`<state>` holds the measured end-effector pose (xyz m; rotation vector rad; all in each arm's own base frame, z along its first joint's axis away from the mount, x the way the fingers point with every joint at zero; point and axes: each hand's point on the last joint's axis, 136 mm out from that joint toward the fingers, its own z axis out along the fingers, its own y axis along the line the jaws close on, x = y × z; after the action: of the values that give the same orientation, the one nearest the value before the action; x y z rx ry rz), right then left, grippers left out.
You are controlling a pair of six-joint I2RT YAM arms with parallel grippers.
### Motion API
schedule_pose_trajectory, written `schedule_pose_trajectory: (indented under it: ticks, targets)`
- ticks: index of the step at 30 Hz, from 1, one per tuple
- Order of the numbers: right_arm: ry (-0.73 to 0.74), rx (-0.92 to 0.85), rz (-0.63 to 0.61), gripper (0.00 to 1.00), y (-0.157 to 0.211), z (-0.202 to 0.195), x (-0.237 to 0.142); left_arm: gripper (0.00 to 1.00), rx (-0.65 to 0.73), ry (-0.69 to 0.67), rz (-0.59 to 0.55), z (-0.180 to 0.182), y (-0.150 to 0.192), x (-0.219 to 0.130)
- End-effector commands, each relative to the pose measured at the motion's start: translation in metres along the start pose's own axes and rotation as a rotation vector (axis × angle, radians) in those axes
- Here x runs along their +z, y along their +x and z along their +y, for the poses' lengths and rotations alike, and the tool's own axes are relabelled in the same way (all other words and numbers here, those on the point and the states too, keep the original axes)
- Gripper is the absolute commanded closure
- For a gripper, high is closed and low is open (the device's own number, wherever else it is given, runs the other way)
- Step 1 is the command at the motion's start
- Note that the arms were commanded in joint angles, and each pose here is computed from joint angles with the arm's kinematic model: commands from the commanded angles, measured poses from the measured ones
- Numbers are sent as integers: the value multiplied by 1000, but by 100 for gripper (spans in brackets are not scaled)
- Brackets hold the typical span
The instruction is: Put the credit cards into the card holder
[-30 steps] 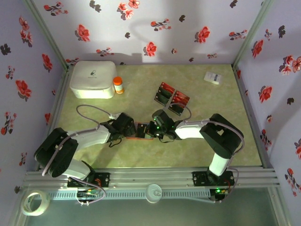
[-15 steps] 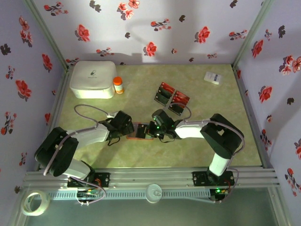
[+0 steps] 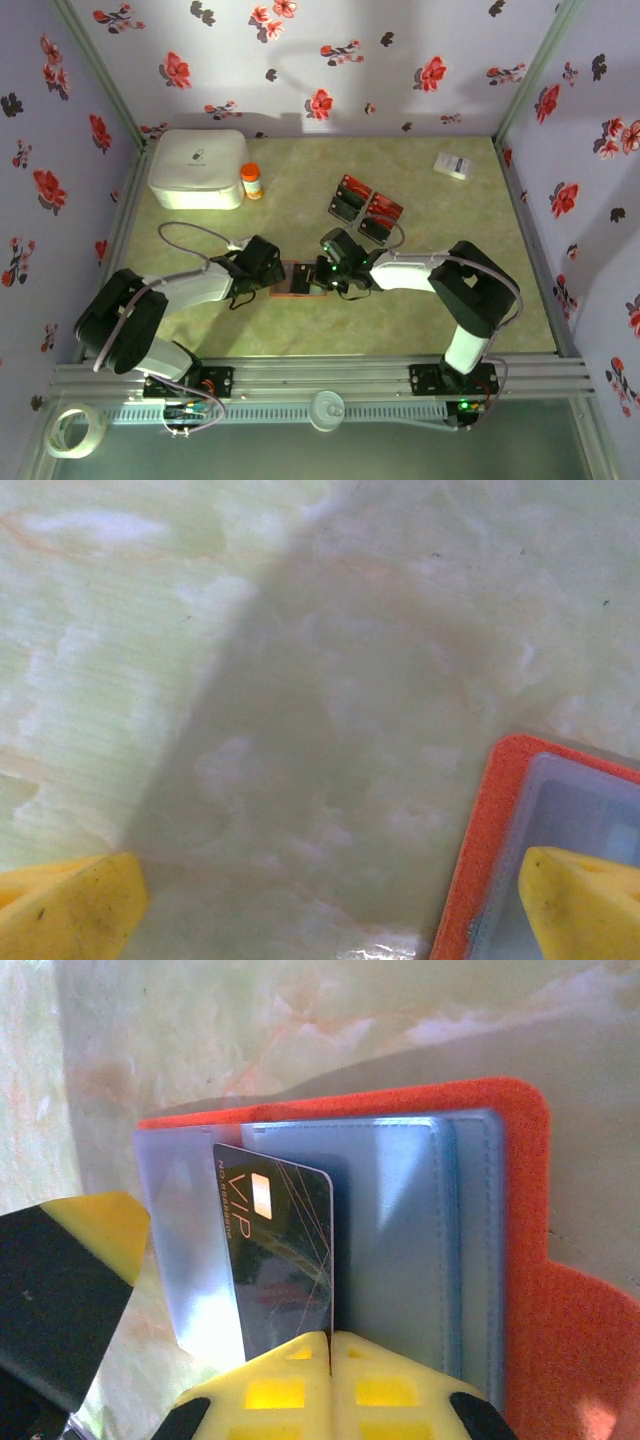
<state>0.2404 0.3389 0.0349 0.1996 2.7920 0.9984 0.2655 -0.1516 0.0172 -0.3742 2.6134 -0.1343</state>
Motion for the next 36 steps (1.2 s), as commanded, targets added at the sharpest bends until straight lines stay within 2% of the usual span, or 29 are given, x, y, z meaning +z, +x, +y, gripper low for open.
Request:
schedule_pose_trajectory:
  ticks: [1, 27, 31, 36]
  targets:
    - [39, -3, 20, 100, -1, -6, 1, 0, 45, -194, 99, 58, 34, 23]
    - [-19, 0, 61, 100, -4, 7, 30, 1, 53, -185, 121, 59, 43, 30]
    - [-21, -13, 65, 100, -5, 9, 30, 0, 50, -174, 113, 55, 38, 27]
    - [4, -36, 60, 100, -7, 9, 25, 0, 33, -153, 65, 46, 15, 11]
